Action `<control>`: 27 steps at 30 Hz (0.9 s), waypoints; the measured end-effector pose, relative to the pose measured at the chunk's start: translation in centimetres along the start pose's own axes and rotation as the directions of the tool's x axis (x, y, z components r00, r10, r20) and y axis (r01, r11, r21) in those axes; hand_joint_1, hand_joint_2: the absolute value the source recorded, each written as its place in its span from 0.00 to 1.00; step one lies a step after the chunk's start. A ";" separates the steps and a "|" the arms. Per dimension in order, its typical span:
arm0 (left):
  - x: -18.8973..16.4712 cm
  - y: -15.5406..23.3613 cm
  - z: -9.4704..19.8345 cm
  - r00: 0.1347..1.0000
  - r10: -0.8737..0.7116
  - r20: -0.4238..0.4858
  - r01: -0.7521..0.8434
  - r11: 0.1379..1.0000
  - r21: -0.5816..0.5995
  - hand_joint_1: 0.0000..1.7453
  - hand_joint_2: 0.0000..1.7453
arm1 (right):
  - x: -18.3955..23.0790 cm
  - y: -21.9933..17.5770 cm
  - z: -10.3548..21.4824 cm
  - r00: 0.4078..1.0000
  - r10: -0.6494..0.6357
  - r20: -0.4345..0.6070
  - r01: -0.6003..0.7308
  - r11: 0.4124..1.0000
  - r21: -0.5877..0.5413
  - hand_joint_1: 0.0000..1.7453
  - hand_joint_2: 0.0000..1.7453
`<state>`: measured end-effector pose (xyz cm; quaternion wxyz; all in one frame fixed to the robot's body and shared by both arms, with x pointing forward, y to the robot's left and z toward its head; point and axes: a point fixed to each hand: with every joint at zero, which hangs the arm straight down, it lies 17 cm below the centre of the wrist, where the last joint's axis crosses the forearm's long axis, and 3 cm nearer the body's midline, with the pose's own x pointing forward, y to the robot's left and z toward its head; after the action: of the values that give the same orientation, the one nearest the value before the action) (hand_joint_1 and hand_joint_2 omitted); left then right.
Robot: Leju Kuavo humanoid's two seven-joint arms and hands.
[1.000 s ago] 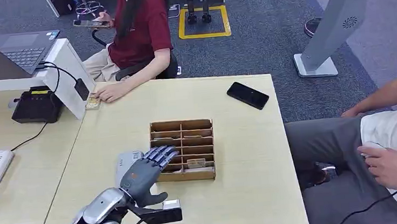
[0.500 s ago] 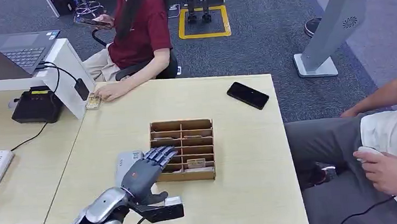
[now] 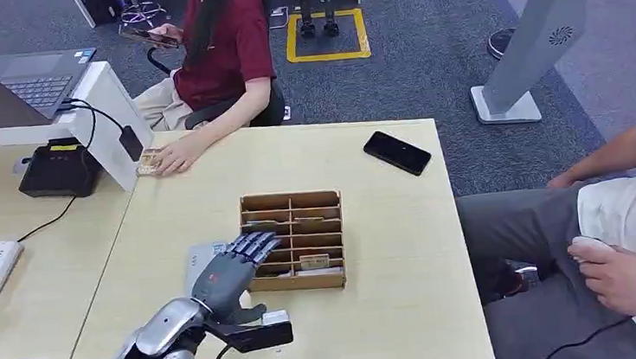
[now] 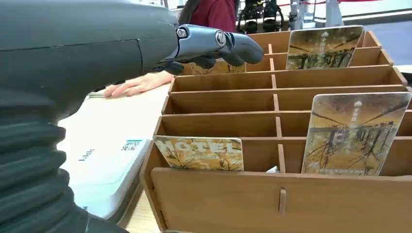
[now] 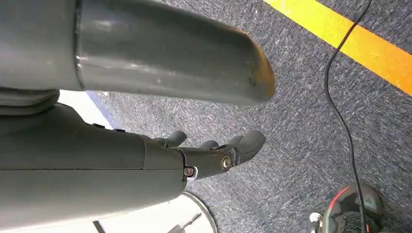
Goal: Pass the card to the sensor for recognition and then transmit it.
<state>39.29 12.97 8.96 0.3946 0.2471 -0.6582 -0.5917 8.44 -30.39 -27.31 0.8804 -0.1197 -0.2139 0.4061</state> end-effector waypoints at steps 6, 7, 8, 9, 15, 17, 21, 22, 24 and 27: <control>-0.2 0.3 -0.1 1.000 0.002 -0.006 -0.002 1.000 0.007 1.00 1.00 | 0.0 0.0 0.0 1.000 0.000 0.000 0.000 1.000 0.000 0.00 0.00; -0.3 0.3 -0.1 1.000 0.002 -0.008 -0.002 1.000 0.008 1.00 1.00 | 0.0 0.0 0.0 1.000 0.000 0.000 0.000 1.000 0.000 0.00 0.00; -0.3 0.4 -0.1 1.000 0.002 -0.010 -0.002 1.000 0.010 1.00 1.00 | 0.0 0.0 0.0 1.000 0.000 0.000 0.000 1.000 0.000 0.00 0.00; -0.4 0.4 -0.1 1.000 0.002 -0.011 -0.002 1.000 0.010 1.00 1.00 | 0.0 0.0 0.0 1.000 0.000 0.000 0.000 1.000 0.000 0.00 0.00; -0.4 0.4 -0.1 1.000 -0.001 -0.012 0.001 1.000 0.009 1.00 1.00 | 0.0 0.0 0.0 1.000 0.000 0.000 0.000 1.000 0.001 0.00 0.00; -0.4 0.4 -0.1 1.000 -0.001 -0.011 0.001 1.000 0.009 1.00 1.00 | 0.0 0.0 0.0 1.000 0.000 0.000 0.000 1.000 0.001 0.00 0.00; -0.5 0.4 -0.1 1.000 -0.001 -0.012 0.001 1.000 0.011 1.00 1.00 | 0.0 0.0 0.0 1.000 -0.001 0.000 0.001 1.000 -0.001 0.00 0.00; -0.5 0.4 -0.1 1.000 -0.001 -0.013 0.001 1.000 0.011 1.00 1.00 | 0.0 0.0 0.0 1.000 -0.001 0.000 0.001 1.000 -0.001 0.00 0.00; -0.5 0.4 -0.1 1.000 0.003 -0.012 -0.003 1.000 0.011 1.00 1.00 | 0.0 -0.1 0.0 1.000 -0.002 0.000 0.002 1.000 -0.005 0.00 0.00; -0.5 0.4 -0.1 1.000 0.007 -0.013 -0.007 1.000 0.009 1.00 1.00 | 0.1 -0.2 0.0 1.000 -0.002 0.003 0.002 1.000 -0.010 0.00 0.00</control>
<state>39.70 13.41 9.21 0.3998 0.2507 -0.6590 -0.5856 8.66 -30.45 -27.25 0.8798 -0.1234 -0.2174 0.4044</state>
